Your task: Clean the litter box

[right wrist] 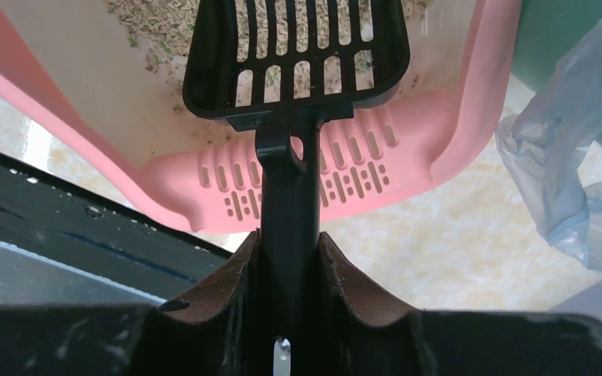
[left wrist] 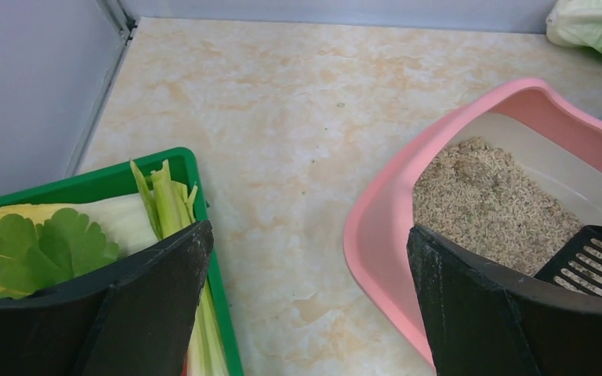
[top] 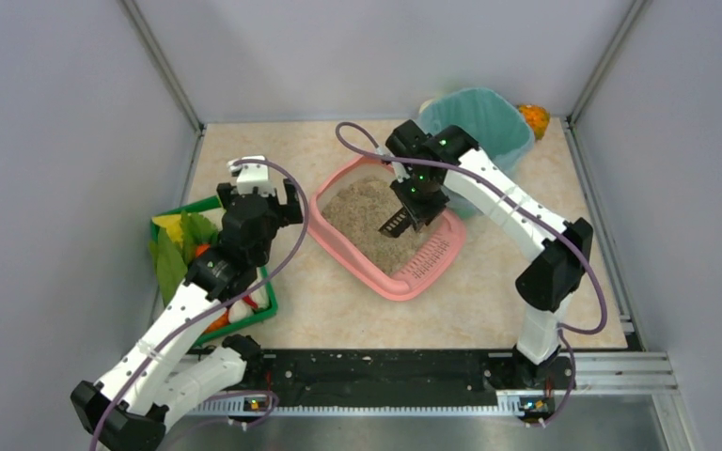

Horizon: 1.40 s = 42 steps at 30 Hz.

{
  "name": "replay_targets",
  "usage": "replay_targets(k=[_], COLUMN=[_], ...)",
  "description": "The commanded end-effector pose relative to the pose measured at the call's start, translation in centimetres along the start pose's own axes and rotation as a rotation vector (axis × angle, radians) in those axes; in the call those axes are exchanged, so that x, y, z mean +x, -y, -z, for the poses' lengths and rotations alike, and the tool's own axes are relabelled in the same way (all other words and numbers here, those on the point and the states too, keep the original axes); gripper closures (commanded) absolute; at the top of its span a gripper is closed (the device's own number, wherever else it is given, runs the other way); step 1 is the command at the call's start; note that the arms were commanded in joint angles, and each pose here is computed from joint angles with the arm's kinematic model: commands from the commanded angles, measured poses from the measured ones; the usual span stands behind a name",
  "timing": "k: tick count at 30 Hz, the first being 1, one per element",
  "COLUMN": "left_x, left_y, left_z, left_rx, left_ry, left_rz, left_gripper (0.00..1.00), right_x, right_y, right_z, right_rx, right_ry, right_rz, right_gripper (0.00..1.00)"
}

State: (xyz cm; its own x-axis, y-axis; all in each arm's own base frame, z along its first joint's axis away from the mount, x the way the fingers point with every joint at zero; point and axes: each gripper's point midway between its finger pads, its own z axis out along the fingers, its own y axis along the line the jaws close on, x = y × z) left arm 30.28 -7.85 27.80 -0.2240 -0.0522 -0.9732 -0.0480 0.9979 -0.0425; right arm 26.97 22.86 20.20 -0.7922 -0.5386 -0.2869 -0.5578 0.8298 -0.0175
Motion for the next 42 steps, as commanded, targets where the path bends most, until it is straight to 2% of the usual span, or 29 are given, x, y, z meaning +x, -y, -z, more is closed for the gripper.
replay_targets(k=[1, 10, 25, 35, 42], left_x=[-2.3, -1.1, -1.6, -2.2, -3.0], left_y=[-1.1, -0.5, -0.6, -0.4, -0.7], left_z=[0.1, -0.3, -0.7, -1.0, -1.0], left_rx=[-0.049, -0.025, -0.046, -0.053, -0.069], left_ry=[0.105, 0.087, 0.078, 0.079, 0.087], left_rz=[0.019, 0.026, -0.003, -0.012, -0.023], left_gripper=[0.01, 0.01, 0.01, 0.01, 0.01], right_x=[1.0, 2.7, 2.6, -1.1, -2.6], right_y=[1.1, 0.2, -0.4, -0.8, -0.9], right_z=[1.3, 0.0, -4.4, -9.0, -13.4], right_rx=[0.017, -0.044, -0.055, -0.052, -0.058], right_ry=[-0.067, -0.148, -0.255, -0.135, -0.103], right_rz=[-0.136, -0.109, -0.057, -0.075, -0.059], right_gripper=[1.0, 1.0, 1.0, 1.0, 1.0])
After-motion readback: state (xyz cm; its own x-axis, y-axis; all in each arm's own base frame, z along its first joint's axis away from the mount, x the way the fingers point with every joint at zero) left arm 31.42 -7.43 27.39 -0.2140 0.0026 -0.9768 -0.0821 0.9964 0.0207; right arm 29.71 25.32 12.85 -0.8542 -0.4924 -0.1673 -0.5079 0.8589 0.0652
